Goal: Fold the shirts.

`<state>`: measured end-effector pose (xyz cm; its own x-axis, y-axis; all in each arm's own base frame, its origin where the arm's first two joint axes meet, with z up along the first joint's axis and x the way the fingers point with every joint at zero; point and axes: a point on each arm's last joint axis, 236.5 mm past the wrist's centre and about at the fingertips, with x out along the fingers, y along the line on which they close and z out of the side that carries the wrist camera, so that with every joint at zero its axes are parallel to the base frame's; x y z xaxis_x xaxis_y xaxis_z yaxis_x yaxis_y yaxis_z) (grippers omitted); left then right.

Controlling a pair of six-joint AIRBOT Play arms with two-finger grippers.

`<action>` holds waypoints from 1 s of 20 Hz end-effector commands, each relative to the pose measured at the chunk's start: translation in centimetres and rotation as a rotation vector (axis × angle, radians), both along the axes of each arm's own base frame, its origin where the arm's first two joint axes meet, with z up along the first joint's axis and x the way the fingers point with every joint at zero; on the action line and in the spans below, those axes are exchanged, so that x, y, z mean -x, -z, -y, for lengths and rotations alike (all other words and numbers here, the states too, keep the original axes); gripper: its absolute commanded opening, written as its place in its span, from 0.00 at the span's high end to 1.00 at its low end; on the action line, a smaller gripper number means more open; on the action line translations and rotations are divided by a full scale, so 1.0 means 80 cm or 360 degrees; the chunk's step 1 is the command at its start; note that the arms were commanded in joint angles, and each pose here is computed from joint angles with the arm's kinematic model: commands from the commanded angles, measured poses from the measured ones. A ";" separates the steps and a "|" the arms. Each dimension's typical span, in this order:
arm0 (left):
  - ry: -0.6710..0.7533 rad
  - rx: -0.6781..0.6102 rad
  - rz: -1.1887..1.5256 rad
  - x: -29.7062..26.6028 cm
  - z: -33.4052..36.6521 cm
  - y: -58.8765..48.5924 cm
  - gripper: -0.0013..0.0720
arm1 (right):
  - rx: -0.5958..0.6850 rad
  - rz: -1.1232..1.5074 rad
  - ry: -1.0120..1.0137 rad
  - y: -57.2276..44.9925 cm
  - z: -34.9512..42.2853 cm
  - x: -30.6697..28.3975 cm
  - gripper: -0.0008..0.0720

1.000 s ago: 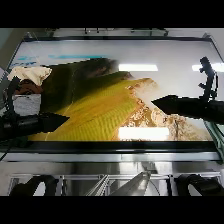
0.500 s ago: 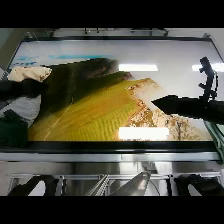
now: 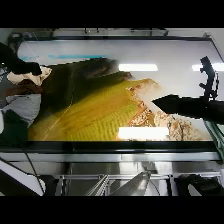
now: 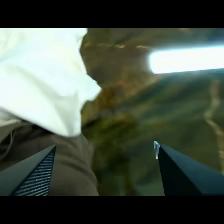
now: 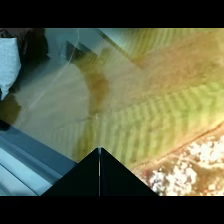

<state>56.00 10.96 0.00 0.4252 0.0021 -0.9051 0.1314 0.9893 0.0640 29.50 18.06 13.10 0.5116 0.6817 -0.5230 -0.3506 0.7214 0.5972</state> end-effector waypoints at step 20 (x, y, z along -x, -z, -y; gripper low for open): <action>0.0646 0.0478 -0.0080 -0.009 0.274 0.044 0.95 | 0.0010 0.0017 -0.0008 0.000 0.000 -0.001 0.96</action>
